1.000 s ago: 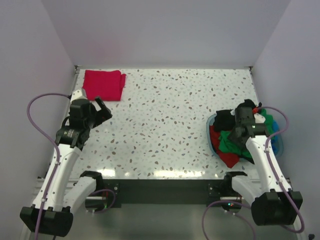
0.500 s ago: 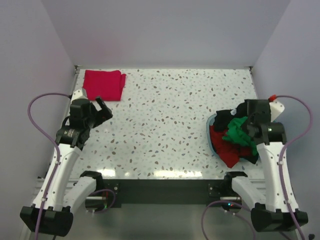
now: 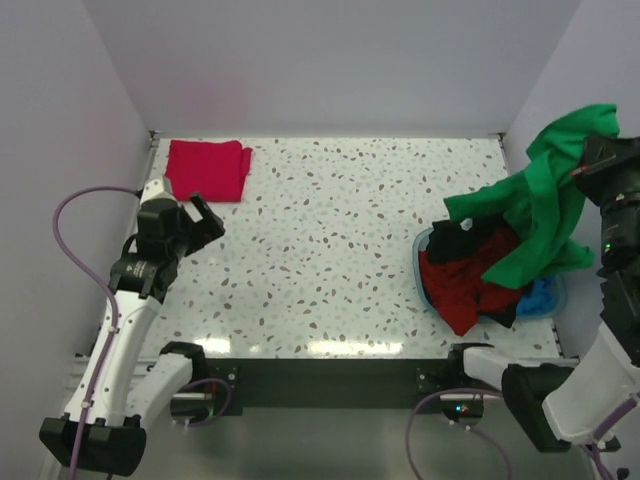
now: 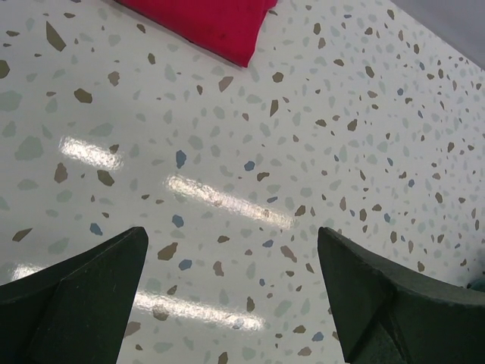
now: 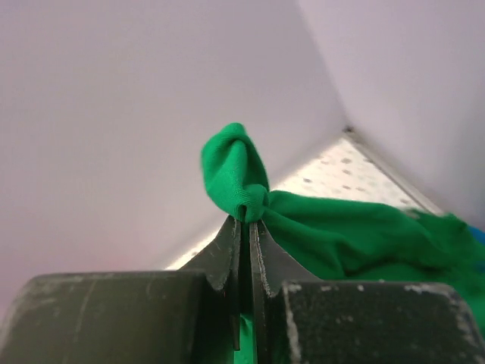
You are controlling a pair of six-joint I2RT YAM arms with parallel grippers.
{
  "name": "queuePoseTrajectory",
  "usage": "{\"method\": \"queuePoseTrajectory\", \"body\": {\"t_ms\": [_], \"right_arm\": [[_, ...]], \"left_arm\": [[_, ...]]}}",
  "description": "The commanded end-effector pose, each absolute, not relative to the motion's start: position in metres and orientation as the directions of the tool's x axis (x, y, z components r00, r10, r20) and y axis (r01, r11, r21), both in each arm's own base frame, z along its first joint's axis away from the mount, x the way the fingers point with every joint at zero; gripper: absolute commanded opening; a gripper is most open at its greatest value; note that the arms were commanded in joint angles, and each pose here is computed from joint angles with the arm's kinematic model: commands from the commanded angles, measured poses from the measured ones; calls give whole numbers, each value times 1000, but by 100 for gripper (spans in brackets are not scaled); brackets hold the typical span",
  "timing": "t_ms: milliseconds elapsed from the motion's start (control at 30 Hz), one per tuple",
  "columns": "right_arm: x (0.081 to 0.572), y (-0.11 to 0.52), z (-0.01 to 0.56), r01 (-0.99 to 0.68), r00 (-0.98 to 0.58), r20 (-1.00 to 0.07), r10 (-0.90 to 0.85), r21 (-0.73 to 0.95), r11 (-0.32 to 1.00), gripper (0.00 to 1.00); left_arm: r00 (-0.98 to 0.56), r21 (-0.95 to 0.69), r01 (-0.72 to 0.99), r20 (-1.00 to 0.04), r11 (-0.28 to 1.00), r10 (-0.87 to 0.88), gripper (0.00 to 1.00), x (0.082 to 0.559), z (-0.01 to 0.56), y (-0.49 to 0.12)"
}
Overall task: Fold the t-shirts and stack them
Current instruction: Move the tshirt to the center of the board
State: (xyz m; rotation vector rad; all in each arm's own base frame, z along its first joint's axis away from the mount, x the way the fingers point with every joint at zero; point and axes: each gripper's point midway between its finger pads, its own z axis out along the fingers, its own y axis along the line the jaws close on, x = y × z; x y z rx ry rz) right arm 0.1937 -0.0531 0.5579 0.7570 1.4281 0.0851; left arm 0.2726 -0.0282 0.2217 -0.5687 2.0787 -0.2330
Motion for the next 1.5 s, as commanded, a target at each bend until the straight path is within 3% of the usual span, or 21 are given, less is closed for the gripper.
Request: {"method": "queuePoseTrajectory", "body": {"t_ms": [0,100,167,233,300,400,500,633,800,1000,1033,1067,1133,1233,1267,1467], "right_arm": [[239,5,594,59,77,-868,491,496,866,0],[273,75,609,-329,-55,-883,466,457,827,0],[295,110,611,-514,-124,-870,477,468,719,0],[306,135,604,-543,-152,-873,464,466,699,0],[329,152,587,-501,-138,-907,397,410,762,0],[322,239,578,-663,-211,-924,319,375,648,0],[331,287,578,-726,-223,-925,308,369,581,0],[309,352,599,-858,-139,-930,340,285,428,0],[320,340,584,-793,-106,-937,332,281,540,0],[346,249,415,-441,-221,-971,87,179,879,1],[344,237,348,-384,-329,-944,26,159,910,5],[334,224,333,-366,-344,-939,22,155,917,9],[324,205,255,-295,-463,-886,-19,134,946,36],[310,181,211,-199,-554,-832,-22,108,974,86],[307,176,206,-174,-574,-819,-17,101,980,96],[277,162,179,-101,-662,-748,44,147,984,99]], "left_arm": [[-388,-410,-270,-782,871,-488,100,279,251,-28],[-379,-396,-289,-789,872,-484,100,278,253,-23],[-381,-394,-291,-788,872,-483,100,277,253,-23],[-389,-396,-283,-785,873,-482,100,276,252,-24],[-389,-401,-285,-781,871,-487,100,275,253,-25],[-398,-400,-300,-772,866,-495,100,273,249,-24],[-409,-406,-314,-758,858,-508,100,269,246,-24],[-425,-376,-365,-746,852,-512,100,257,241,-17],[-391,-355,-444,-750,823,-534,100,242,249,-2],[-345,-343,-499,-764,796,-545,100,222,256,12],[-345,-349,-494,-762,796,-548,100,221,256,11],[-353,-350,-490,-757,798,-549,100,221,252,9],[-361,-369,-470,-748,802,-556,100,223,249,4],[-428,-365,-455,-711,812,-559,100,228,222,-7],[-469,-350,-464,-683,814,-560,100,228,203,-10],[-675,-457,-347,-485,819,-556,100,231,123,-65]]}}
